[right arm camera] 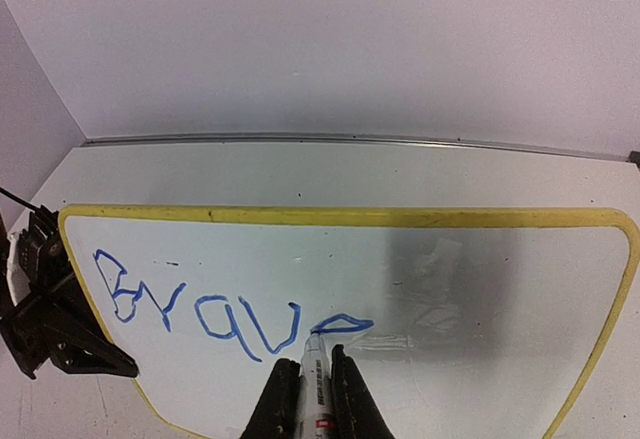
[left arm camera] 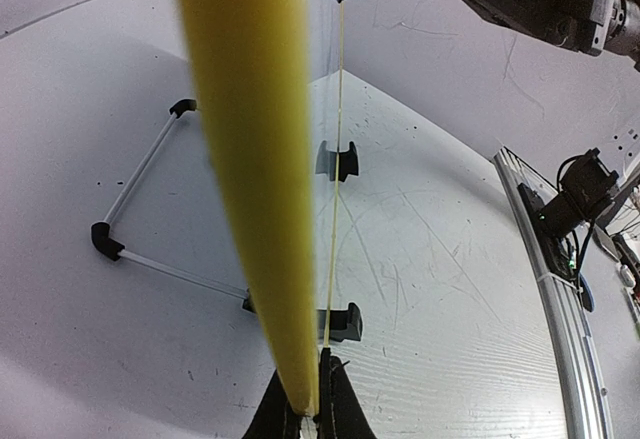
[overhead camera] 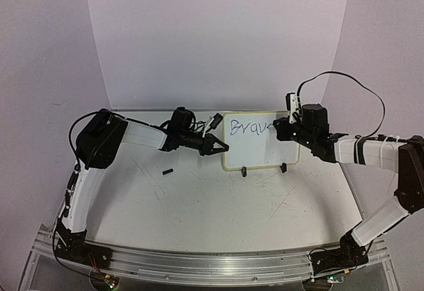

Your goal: Write a sentence on the whiteboard

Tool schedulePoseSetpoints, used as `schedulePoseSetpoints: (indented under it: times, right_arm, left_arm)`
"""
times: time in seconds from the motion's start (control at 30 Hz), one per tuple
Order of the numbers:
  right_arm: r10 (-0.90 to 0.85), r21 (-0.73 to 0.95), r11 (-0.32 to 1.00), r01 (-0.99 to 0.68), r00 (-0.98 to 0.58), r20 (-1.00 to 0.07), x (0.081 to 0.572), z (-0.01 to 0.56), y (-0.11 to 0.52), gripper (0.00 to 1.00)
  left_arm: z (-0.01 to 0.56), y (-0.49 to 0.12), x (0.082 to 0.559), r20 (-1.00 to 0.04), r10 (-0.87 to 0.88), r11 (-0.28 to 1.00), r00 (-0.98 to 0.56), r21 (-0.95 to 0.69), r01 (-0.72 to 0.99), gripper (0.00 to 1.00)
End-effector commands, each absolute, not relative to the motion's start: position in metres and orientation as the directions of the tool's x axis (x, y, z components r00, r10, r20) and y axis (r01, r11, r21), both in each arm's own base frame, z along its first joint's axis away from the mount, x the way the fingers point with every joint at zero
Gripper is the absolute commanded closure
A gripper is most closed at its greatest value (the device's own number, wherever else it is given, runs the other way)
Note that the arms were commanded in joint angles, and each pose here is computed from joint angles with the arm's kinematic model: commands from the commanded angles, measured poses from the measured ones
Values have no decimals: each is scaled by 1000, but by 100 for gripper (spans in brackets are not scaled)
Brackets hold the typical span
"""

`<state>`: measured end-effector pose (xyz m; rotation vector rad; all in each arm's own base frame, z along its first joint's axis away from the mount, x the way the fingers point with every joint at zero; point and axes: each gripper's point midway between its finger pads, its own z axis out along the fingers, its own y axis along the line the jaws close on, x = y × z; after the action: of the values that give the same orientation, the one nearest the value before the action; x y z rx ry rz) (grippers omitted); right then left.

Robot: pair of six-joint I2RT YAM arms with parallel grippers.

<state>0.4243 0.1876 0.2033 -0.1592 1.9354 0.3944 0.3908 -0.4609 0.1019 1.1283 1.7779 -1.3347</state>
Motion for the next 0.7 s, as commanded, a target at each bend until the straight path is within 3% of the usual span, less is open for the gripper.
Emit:
schedulePoseSetpoints:
  times: [0.0,0.47,0.67]
  right_arm:
    - [77,188,950,-250,-398,-914,420,199,176,100]
    - [75,141,974,-178,-336,-939,423,219,158,100]
    - [105,180,947,-268,-271,-957,406,253,166,100]
  left_arm:
    - [59,-450,396,-825,352,224,-443,-385,895,100]
    - [58,-450,395,-824,354,225,-443,-385,895,100]
    - [58,-449,396,-823,354,227,-445,-386,894,100]
